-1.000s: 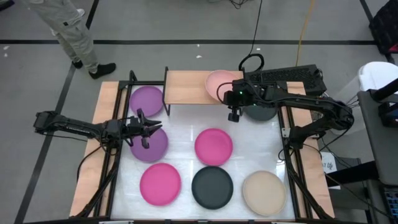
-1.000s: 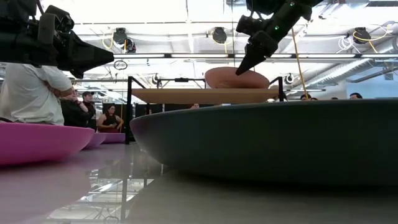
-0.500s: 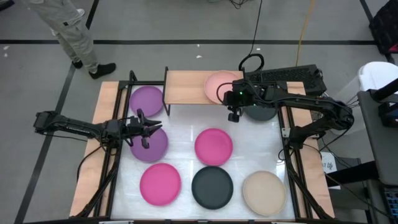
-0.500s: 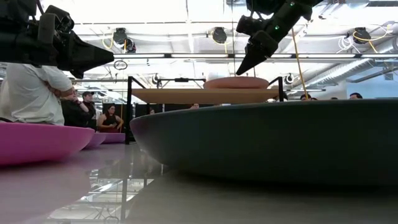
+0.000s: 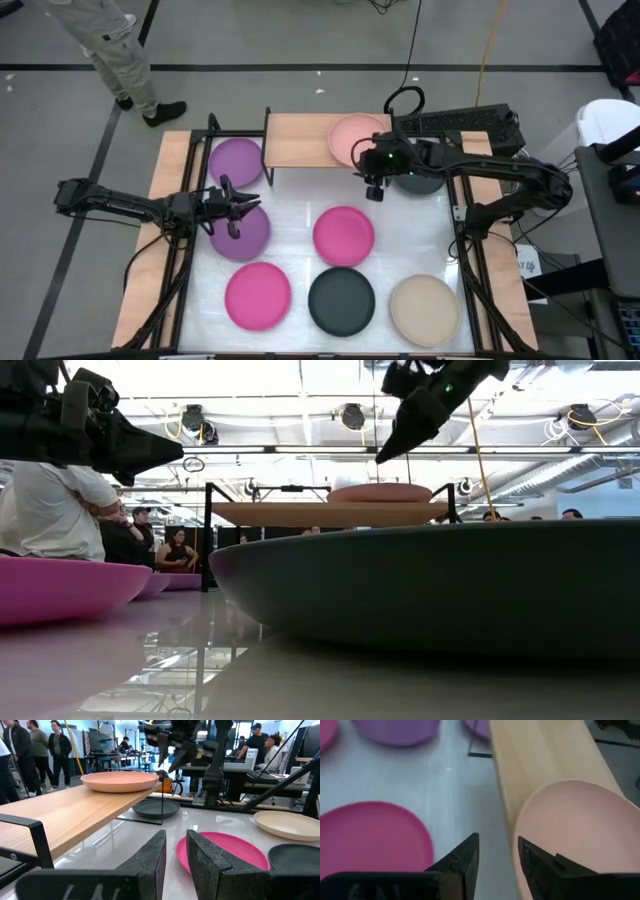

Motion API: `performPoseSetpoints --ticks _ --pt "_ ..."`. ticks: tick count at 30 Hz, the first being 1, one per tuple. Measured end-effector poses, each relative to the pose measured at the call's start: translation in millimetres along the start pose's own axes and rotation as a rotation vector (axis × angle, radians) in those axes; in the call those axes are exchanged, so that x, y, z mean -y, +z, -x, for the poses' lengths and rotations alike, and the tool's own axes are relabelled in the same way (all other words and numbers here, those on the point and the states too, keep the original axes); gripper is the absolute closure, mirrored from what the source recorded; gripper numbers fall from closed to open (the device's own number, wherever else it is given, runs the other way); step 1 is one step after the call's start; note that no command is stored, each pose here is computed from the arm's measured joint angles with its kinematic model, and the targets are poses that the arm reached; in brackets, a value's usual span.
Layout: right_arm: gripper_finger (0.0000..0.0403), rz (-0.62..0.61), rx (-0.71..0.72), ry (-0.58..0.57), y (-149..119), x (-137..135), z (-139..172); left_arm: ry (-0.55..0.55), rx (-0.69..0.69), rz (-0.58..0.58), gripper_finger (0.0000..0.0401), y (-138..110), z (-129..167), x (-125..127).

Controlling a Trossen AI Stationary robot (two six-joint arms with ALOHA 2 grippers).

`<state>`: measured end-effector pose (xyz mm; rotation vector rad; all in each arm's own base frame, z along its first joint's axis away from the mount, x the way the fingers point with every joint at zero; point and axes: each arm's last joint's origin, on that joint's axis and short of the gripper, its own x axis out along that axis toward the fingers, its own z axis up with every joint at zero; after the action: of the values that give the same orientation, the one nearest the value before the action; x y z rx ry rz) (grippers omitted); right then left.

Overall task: Place and stack plates onto a shelf
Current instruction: Stack the top purple plate on top of the light orange plate on the shelf

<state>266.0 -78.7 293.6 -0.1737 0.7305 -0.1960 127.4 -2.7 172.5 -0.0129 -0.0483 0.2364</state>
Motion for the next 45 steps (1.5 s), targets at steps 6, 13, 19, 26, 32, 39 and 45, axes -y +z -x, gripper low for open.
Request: performPoseSetpoints --ticks 6,13,19,26,32,39,45 --pt "0.0291 0.031 0.144 0.003 14 -10 24 0.002 0.051 -0.02 0.0322 14 -2 1" --pt "0.0291 0.064 0.291 0.039 17 -27 71 0.071 -0.103 -0.116 0.0322 54 -16 3" --pt "0.0291 0.041 0.391 0.076 -9 -40 97 0.165 -0.319 -0.104 0.0322 67 -27 5" --pt "0.0291 -0.007 0.542 0.1 -54 -54 101 0.273 -0.502 -0.1 0.0322 46 -42 4" --pt "0.0291 -0.022 0.663 0.094 -78 -59 97 0.38 -0.683 -0.036 0.0322 21 -48 -5" --pt "0.0291 -0.006 0.731 0.073 -81 -59 99 0.483 -0.943 0.078 0.0322 -6 -46 -22" --pt "0.0291 -0.016 0.732 0.076 -81 -59 99 0.557 -1.069 0.134 0.0322 -19 -47 -42"
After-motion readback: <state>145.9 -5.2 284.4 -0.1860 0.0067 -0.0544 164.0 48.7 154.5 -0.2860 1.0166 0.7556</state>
